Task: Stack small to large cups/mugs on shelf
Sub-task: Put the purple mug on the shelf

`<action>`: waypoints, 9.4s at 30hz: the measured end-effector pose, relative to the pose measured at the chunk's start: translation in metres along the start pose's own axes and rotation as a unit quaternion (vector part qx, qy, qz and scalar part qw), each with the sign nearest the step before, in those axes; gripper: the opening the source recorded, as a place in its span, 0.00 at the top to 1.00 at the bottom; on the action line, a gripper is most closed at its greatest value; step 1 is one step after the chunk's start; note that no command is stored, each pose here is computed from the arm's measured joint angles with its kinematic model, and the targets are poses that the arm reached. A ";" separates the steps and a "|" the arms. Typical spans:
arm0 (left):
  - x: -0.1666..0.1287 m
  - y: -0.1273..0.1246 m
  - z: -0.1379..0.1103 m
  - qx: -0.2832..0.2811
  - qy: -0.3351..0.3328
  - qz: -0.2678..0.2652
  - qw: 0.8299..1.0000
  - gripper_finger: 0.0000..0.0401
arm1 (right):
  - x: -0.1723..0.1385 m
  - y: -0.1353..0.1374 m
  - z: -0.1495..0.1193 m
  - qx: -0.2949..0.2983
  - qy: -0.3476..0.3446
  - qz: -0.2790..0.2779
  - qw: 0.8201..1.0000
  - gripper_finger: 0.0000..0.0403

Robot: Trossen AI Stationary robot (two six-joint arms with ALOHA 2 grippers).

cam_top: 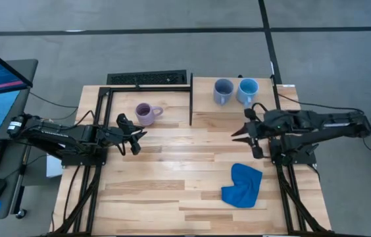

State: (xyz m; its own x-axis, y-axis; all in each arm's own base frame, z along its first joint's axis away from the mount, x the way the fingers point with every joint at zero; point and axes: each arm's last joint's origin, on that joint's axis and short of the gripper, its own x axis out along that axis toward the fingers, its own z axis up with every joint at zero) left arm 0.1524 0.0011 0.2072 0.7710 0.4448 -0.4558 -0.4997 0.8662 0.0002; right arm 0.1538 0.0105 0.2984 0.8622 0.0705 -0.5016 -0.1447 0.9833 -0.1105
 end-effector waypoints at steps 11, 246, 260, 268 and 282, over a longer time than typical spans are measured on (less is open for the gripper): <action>0.000 0.000 0.000 0.000 -0.001 0.000 1.000 0.74 | 0.013 0.011 -0.065 0.008 -0.116 -0.008 0.993 0.75; 0.131 0.100 0.089 -0.168 0.424 0.202 0.867 0.98 | 0.037 0.020 -0.139 0.053 -0.215 -0.009 0.975 0.75; 0.134 0.049 0.090 -0.046 0.435 0.069 0.897 0.98 | 0.037 0.020 -0.139 0.053 -0.215 -0.009 0.975 0.75; 0.130 0.019 0.116 0.009 0.394 0.029 0.919 0.99 | 0.037 0.020 -0.139 0.053 -0.215 -0.009 0.975 0.75; 0.107 -0.074 0.150 0.155 0.255 -0.113 0.948 0.99 | 0.037 0.020 -0.139 0.053 -0.210 -0.008 0.976 0.75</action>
State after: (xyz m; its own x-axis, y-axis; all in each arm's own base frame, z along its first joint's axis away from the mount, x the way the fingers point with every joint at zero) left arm 0.3310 0.0184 0.2920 0.5134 0.1408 -0.8465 -0.1436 0.9866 0.0770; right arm 0.1155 0.0095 0.1578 0.9903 0.0952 -0.1011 -0.0973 0.9951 -0.0159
